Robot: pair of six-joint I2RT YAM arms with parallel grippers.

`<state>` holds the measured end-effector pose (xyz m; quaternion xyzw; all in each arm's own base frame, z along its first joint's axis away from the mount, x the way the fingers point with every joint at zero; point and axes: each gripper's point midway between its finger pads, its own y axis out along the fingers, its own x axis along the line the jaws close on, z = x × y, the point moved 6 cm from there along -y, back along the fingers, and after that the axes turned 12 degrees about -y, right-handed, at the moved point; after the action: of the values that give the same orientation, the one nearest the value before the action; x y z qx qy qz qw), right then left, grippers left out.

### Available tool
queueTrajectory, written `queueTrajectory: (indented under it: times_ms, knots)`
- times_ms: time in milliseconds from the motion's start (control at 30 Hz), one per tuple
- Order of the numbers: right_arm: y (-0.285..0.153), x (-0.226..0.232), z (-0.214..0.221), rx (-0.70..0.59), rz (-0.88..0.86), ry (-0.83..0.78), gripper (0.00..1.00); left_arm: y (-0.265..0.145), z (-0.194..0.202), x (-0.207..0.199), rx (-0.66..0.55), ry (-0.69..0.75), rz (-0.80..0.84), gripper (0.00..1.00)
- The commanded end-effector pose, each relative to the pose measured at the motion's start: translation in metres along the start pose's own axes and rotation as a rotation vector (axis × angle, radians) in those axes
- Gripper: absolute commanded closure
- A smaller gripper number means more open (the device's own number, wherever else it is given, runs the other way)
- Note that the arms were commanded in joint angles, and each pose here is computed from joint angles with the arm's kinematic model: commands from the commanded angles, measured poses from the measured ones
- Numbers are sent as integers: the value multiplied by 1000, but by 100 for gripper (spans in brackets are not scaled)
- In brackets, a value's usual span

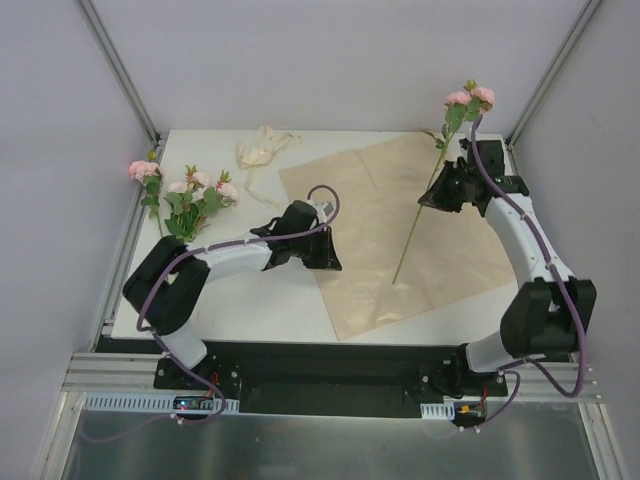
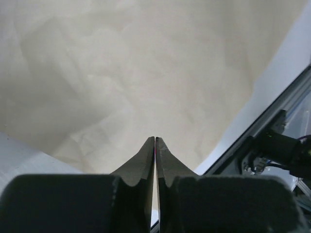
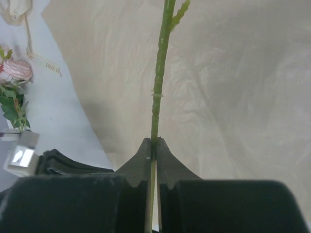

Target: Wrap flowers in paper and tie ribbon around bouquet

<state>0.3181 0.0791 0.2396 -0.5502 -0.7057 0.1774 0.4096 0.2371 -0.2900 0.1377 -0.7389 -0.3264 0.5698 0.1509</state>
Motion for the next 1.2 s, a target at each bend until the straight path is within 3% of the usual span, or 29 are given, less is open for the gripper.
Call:
queueTrajectory:
  times_ms: [0, 467, 867, 1167]
  knots:
    - [23, -2, -28, 53, -22, -28, 100, 22, 10, -1, 92, -40, 21, 99]
    - [112, -36, -28, 188, 59, -8, 100, 60, 70, 38, 319, -292, 55, 100]
    - [173, -56, -21, 227, 45, -10, 99, 59, 102, 38, 380, -302, 32, 100]
    - [200, -65, -20, 248, 55, 4, 99, 58, 103, 37, 377, -297, 25, 100]
